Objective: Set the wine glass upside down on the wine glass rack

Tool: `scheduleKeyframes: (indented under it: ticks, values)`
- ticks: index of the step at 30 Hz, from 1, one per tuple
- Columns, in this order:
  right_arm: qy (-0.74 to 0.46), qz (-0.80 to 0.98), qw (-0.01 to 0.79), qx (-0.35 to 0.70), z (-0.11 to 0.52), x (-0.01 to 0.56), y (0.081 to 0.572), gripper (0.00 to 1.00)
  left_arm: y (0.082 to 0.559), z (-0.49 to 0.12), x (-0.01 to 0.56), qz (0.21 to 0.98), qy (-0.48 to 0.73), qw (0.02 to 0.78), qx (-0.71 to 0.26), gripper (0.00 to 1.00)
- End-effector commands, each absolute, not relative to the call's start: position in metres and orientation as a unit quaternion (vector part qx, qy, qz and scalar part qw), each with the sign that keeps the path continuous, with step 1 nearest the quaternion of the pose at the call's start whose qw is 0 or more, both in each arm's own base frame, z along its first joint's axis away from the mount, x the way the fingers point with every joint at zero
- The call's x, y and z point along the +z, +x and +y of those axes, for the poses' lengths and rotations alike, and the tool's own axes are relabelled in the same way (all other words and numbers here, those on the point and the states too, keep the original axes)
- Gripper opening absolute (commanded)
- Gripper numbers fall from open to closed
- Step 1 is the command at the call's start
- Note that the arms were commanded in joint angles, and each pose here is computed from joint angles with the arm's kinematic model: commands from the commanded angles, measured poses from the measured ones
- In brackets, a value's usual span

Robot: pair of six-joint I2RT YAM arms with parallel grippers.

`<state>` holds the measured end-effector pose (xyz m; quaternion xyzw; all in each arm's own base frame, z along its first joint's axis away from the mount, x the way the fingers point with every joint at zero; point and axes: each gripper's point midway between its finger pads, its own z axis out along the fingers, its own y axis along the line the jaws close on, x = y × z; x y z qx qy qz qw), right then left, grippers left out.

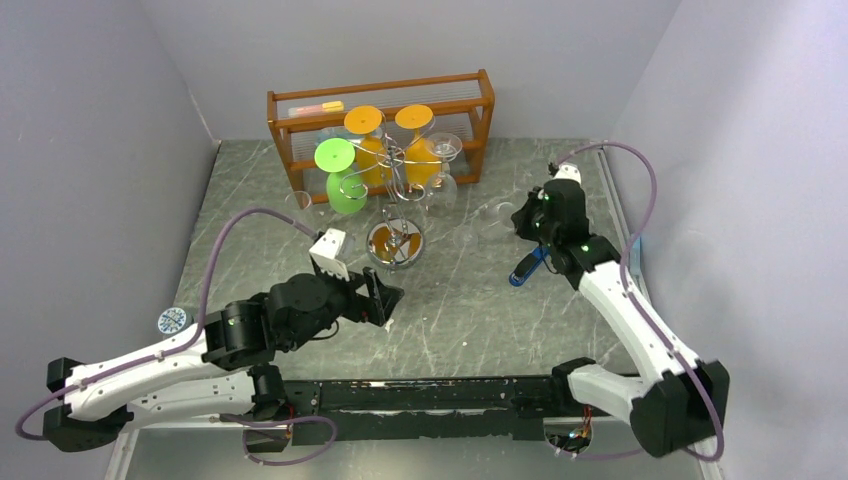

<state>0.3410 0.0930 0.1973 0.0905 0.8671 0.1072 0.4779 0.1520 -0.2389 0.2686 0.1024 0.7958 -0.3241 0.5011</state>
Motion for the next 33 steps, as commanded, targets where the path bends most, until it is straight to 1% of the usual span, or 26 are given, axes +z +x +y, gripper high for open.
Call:
scheduleKeyframes:
  ticks: [1, 5, 8, 10, 13, 15, 18, 25, 27, 29, 33]
  values:
    - [0.064, 0.847, 0.490, 0.197, 0.118, 0.217, 0.317, 0.00, 0.147, -0.252, 0.262, 0.794, 0.047, 0.473, -0.379, 0.95]
    - [0.035, 0.823, 0.485, 0.294, 0.144, 0.227, 0.286, 0.00, 0.151, -0.246, 0.253, 0.796, -0.020, 0.462, -0.391, 0.97]
    - [0.013, 0.792, 0.478, 0.381, 0.167, 0.230, 0.262, 0.00, 0.154, -0.233, 0.241, 0.801, -0.129, 0.427, -0.400, 0.97]
    - [0.005, 0.770, 0.485, 0.415, 0.177, 0.229, 0.250, 0.00, 0.153, -0.230, 0.237, 0.795, -0.184, 0.401, -0.417, 0.97]
    - [-0.020, 0.740, 0.524, 0.422, 0.188, 0.229, 0.238, 0.00, 0.152, -0.230, 0.232, 0.787, -0.237, 0.370, -0.432, 0.97]
    - [-0.024, 0.727, 0.548, 0.414, 0.194, 0.228, 0.233, 0.00, 0.151, -0.224, 0.221, 0.791, -0.276, 0.350, -0.418, 0.97]
    - [-0.045, 0.703, 0.560, 0.436, 0.209, 0.229, 0.220, 0.00, 0.149, -0.216, 0.203, 0.797, -0.335, 0.317, -0.390, 0.96]
    - [-0.074, 0.664, 0.603, 0.436, 0.222, 0.243, 0.215, 0.00, 0.143, -0.212, 0.181, 0.799, -0.397, 0.268, -0.364, 0.94]
    - [-0.090, 0.654, 0.612, 0.436, 0.230, 0.247, 0.213, 0.00, 0.143, -0.210, 0.180, 0.792, -0.409, 0.266, -0.366, 0.92]
    - [-0.103, 0.645, 0.621, 0.433, 0.238, 0.251, 0.212, 0.00, 0.145, -0.206, 0.179, 0.785, -0.421, 0.268, -0.366, 0.87]
    - [-0.133, 0.628, 0.634, 0.432, 0.257, 0.255, 0.203, 0.00, 0.151, -0.197, 0.180, 0.767, -0.447, 0.280, -0.366, 0.69]
